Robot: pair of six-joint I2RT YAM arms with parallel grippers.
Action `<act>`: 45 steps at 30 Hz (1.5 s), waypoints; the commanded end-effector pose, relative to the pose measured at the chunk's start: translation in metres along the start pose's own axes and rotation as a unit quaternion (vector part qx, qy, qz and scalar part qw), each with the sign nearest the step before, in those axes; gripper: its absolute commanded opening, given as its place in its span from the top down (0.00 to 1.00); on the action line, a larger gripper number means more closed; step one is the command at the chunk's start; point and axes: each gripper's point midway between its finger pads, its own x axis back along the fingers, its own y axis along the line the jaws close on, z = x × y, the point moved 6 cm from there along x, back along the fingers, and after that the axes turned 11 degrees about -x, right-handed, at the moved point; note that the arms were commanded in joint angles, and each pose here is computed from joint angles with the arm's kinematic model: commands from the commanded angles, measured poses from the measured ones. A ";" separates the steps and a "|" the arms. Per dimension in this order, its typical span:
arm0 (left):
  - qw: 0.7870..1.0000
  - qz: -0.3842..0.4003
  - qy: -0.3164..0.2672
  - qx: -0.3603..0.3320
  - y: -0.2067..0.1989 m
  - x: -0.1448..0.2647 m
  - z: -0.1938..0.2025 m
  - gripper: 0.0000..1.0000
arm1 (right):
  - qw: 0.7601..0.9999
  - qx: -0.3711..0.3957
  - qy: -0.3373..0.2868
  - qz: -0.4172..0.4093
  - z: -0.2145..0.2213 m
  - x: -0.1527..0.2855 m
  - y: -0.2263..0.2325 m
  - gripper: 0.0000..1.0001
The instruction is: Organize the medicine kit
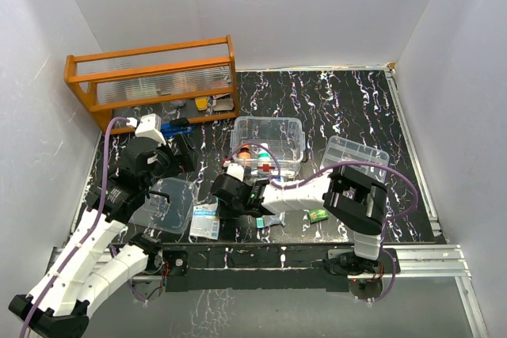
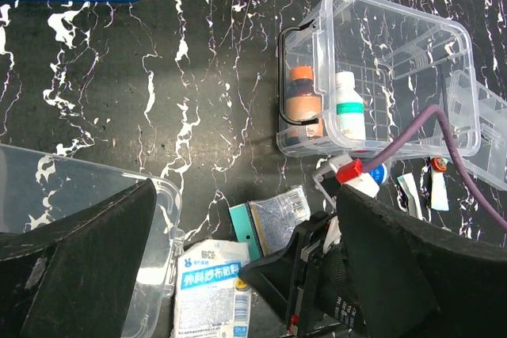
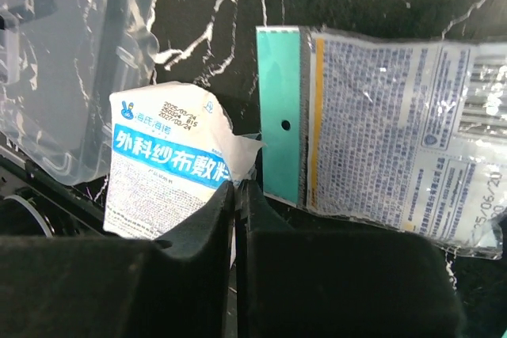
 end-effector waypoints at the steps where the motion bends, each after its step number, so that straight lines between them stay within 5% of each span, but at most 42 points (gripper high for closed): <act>1: 1.000 -0.004 -0.014 0.002 0.000 0.003 -0.008 0.04 | 0.996 0.018 -0.084 -0.037 -0.029 0.010 0.032 1.00; 16: 0.994 0.113 -0.005 0.006 -0.030 0.004 -0.014 0.01 | 0.951 0.144 -0.162 -0.219 -0.140 0.152 0.044 1.00; 25: 0.952 0.302 -0.029 0.033 -0.081 0.007 -0.039 0.03 | 0.912 0.188 -0.193 -0.308 -0.187 0.230 0.026 1.00; 29: 0.923 0.381 -0.018 0.042 -0.102 0.003 -0.047 0.18 | 0.898 0.198 -0.193 -0.342 -0.190 0.253 0.030 1.00; 42: 0.877 0.475 -0.051 0.042 -0.120 0.011 -0.058 1.00 | 0.884 0.174 -0.200 -0.385 -0.181 0.275 0.034 1.00; 45: 0.872 0.485 -0.047 0.046 -0.122 0.013 -0.059 1.00 | 0.884 0.159 -0.212 -0.386 -0.179 0.277 0.029 0.57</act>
